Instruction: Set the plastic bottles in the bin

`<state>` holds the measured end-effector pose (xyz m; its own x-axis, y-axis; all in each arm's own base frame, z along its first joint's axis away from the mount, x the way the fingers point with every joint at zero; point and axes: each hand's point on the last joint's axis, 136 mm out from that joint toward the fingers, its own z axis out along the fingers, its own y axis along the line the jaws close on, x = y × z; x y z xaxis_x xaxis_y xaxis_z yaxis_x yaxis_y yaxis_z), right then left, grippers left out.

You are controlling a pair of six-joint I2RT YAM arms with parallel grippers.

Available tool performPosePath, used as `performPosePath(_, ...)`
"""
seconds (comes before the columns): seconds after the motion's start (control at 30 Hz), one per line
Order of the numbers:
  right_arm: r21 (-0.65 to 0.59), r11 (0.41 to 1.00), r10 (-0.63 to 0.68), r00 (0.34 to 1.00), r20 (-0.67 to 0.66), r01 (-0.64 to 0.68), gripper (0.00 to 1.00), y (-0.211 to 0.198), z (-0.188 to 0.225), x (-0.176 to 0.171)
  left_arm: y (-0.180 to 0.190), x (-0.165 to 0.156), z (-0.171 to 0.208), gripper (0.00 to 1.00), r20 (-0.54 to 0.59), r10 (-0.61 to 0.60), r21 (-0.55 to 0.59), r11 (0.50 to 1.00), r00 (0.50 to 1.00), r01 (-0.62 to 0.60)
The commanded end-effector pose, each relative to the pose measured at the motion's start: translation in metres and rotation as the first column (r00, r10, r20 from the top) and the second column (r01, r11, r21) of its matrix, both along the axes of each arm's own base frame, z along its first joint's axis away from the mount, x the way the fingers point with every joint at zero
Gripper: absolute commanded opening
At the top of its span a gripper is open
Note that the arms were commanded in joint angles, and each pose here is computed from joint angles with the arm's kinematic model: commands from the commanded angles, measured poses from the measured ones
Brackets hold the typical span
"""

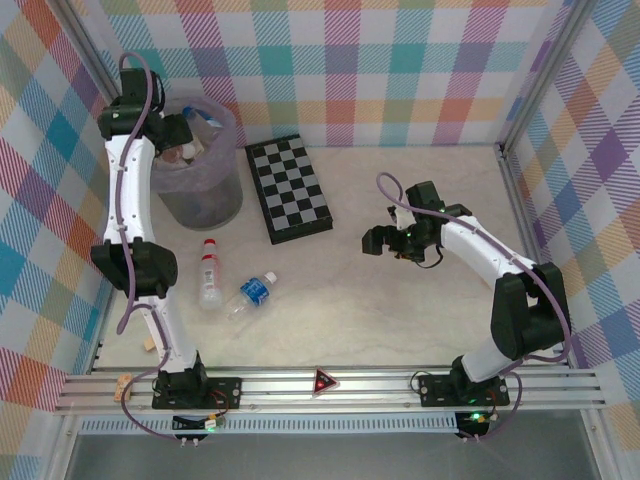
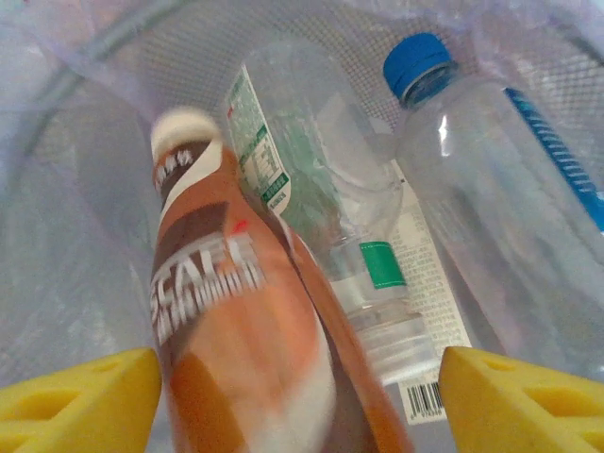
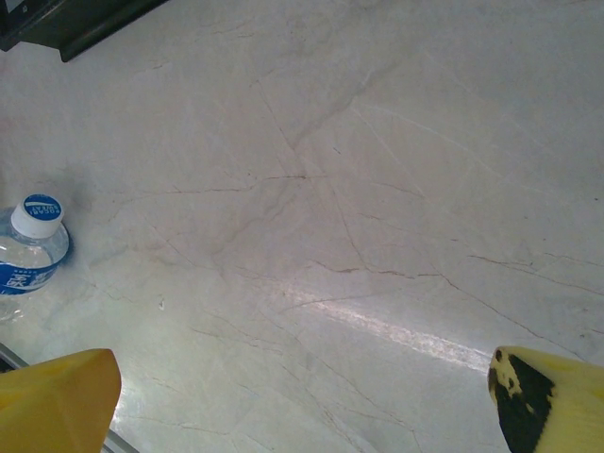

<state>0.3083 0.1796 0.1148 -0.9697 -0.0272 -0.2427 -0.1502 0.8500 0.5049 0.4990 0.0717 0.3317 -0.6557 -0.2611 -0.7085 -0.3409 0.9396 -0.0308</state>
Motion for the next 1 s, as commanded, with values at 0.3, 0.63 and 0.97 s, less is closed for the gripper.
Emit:
performPosePath(0.3, 0.038, 0.999, -0.028, 0.998, 0.059, 0.026, 1.00, 0.001, 0.028, 0.006, -0.052, -0.108, 0.071, 0.87, 0.065, -0.159, 0.083, 0.985, 0.985, 0.153)
performPosePath(0.63, 0.036, 0.996, -0.081, 0.995, 0.052, 0.079, 1.00, -0.001, 0.034, 0.012, -0.155, -0.199, -0.019, 0.90, -0.082, -0.426, -0.066, 0.904, 0.901, 0.422)
performPosePath(0.97, 0.029, 0.994, -0.110, 0.993, 0.041, 0.109, 1.00, -0.001, 0.036, 0.017, -0.180, -0.255, -0.140, 0.95, -0.265, -0.416, -0.174, 0.908, 0.870, 0.381)
